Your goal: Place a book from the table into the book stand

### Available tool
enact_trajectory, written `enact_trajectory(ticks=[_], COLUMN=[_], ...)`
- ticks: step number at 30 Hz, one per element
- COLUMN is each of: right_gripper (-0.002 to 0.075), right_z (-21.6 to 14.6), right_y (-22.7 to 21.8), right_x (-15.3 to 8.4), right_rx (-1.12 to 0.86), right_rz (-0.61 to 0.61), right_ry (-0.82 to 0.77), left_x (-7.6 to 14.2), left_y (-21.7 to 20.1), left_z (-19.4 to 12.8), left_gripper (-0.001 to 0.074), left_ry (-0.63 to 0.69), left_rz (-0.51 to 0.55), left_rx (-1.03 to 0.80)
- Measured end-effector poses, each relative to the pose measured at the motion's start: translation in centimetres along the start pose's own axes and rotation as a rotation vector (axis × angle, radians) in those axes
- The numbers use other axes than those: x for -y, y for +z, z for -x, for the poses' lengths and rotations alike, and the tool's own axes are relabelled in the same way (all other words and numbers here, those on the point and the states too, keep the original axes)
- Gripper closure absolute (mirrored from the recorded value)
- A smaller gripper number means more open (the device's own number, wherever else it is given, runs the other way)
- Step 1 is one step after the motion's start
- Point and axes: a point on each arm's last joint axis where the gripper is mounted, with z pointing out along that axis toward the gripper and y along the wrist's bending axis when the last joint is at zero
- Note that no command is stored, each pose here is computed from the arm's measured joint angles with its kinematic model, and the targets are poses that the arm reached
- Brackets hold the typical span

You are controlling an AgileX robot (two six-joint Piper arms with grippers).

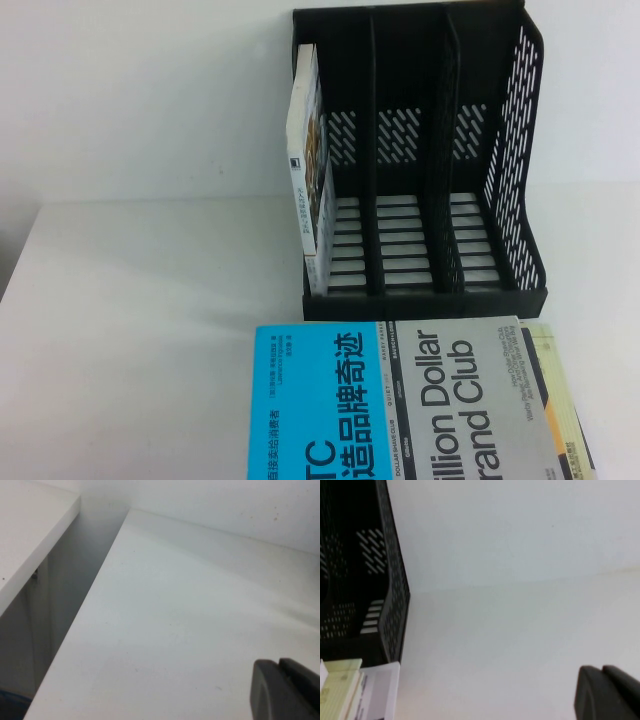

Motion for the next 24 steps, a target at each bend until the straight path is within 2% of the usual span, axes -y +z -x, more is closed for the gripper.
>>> enact_trajectory(ticks=[3,6,24], right_gripper=[0.0729,0.0729,0.0729], right_z=[-3.0,-4.3,-4.7], right_y=[1.2,1.3,1.2], right_x=[0.0,0.2,0.4], right_rx=[-0.006,-0.090,-0.149], right_rz=[0.006,-0.020,-0.042], right_ry=[0.065,0.085,0.045], left_x=[0.0,0.0,0.0], left_y=[0.0,0.0,0.0], left_z=[0.0,0.0,0.0], left_gripper=[0.0737,0.0737,0.0737], left_ry=[0.000,0.000,0.000], left_rz=[0.000,0.000,0.000], left_rx=[0.001,0.001,-0.001])
